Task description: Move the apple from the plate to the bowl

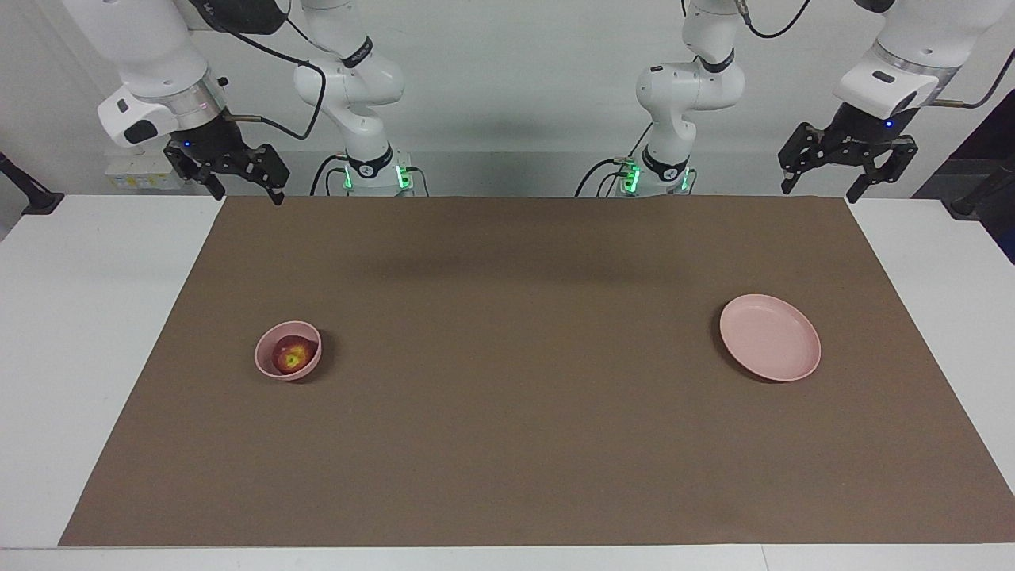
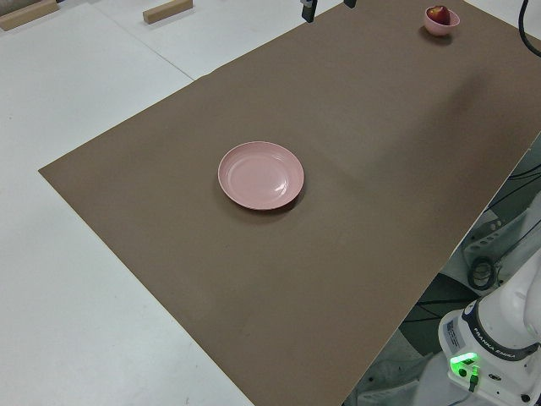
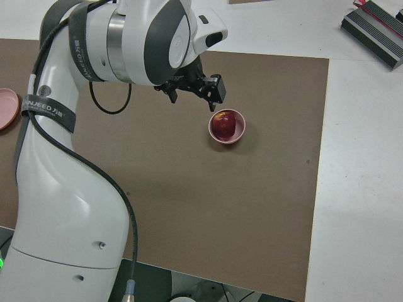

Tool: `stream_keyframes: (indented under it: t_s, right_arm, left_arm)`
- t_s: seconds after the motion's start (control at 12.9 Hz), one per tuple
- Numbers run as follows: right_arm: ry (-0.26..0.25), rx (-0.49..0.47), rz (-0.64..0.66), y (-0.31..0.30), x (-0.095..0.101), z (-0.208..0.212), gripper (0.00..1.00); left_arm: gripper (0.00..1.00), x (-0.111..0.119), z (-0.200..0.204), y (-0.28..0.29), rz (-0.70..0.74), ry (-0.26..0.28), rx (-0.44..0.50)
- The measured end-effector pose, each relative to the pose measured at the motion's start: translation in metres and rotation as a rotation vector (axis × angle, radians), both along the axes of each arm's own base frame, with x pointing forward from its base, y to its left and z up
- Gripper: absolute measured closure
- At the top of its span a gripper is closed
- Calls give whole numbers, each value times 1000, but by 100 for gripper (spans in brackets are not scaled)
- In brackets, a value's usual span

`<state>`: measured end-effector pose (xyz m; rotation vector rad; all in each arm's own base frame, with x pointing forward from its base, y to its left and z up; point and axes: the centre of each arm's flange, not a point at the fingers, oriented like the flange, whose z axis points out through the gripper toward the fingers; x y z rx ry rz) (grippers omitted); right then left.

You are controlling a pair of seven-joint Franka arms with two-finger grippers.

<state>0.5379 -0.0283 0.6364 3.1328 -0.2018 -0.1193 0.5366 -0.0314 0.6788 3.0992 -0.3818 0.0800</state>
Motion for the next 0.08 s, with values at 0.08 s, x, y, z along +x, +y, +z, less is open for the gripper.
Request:
stream_keyframes:
  t_s: [0.08]
  right_arm:
    - [0,0,0,0,0,0,0]
  left_arm:
    - [0,0,0,0,0,0,0]
